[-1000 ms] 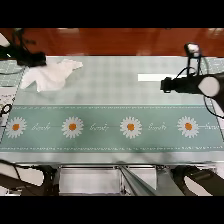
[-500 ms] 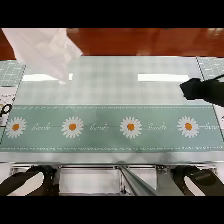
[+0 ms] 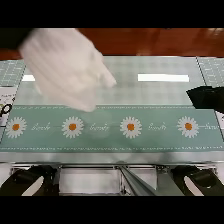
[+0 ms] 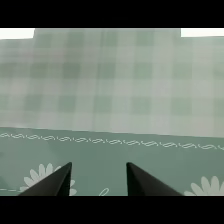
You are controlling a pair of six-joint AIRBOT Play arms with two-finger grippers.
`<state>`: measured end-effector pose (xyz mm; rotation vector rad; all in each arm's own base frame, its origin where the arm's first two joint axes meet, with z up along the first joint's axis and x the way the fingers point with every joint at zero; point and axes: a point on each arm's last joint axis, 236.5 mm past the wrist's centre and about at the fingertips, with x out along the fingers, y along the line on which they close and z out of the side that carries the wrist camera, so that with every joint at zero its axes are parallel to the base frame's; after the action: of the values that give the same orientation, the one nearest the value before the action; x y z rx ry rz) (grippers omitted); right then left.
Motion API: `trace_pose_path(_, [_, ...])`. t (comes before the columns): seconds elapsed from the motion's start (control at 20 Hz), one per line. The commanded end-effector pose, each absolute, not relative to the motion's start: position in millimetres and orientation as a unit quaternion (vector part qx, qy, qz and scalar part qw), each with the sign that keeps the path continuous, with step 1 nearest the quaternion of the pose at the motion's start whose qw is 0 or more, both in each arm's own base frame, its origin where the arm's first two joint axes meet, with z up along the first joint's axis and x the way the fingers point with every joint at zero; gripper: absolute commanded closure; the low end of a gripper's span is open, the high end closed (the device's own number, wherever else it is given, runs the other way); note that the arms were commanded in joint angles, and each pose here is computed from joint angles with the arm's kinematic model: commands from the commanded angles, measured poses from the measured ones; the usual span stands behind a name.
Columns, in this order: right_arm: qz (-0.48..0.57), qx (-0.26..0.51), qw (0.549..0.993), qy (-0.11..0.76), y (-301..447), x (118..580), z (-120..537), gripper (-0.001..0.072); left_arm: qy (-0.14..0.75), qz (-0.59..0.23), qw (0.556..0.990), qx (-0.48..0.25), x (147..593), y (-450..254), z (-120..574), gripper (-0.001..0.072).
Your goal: Fold the shirts.
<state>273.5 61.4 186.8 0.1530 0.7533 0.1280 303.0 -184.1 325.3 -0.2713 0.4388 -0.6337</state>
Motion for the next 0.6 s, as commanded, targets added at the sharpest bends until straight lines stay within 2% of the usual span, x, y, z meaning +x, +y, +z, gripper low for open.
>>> trace_pose_path(0.0, [0.062,0.075,0.923,0.372,61,270,185,0.0307,0.299,-0.332,0.875,-0.186,270,-222,214,0.0680])
trace_pose_path(0.2, [0.065,0.096,0.913,0.392,68,269,165,0.0308,0.485,-0.272,0.809,-0.191,228,-220,33,0.0679])
trace_pose_path(0.3, [0.074,0.101,0.910,0.395,74,272,151,0.0308,0.544,-0.246,0.779,-0.193,207,-213,-16,0.0678])
trace_pose_path(0.35, [0.076,0.106,0.911,0.392,76,276,146,0.0308,0.566,-0.241,0.768,-0.180,200,-209,-31,0.0624])
trace_pose_path(0.4, [0.077,0.109,0.911,0.391,78,279,141,0.0307,0.590,-0.242,0.755,-0.154,190,-205,-41,0.0355])
trace_pose_path(0.45, [0.077,0.114,0.908,0.395,80,282,139,0.0306,0.605,-0.247,0.748,-0.116,186,-198,-45,0.0209])
trace_pose_path(0.55, [0.076,0.120,0.906,0.399,80,283,142,0.0305,0.624,-0.235,0.745,-0.023,193,-162,-28,0.0204])
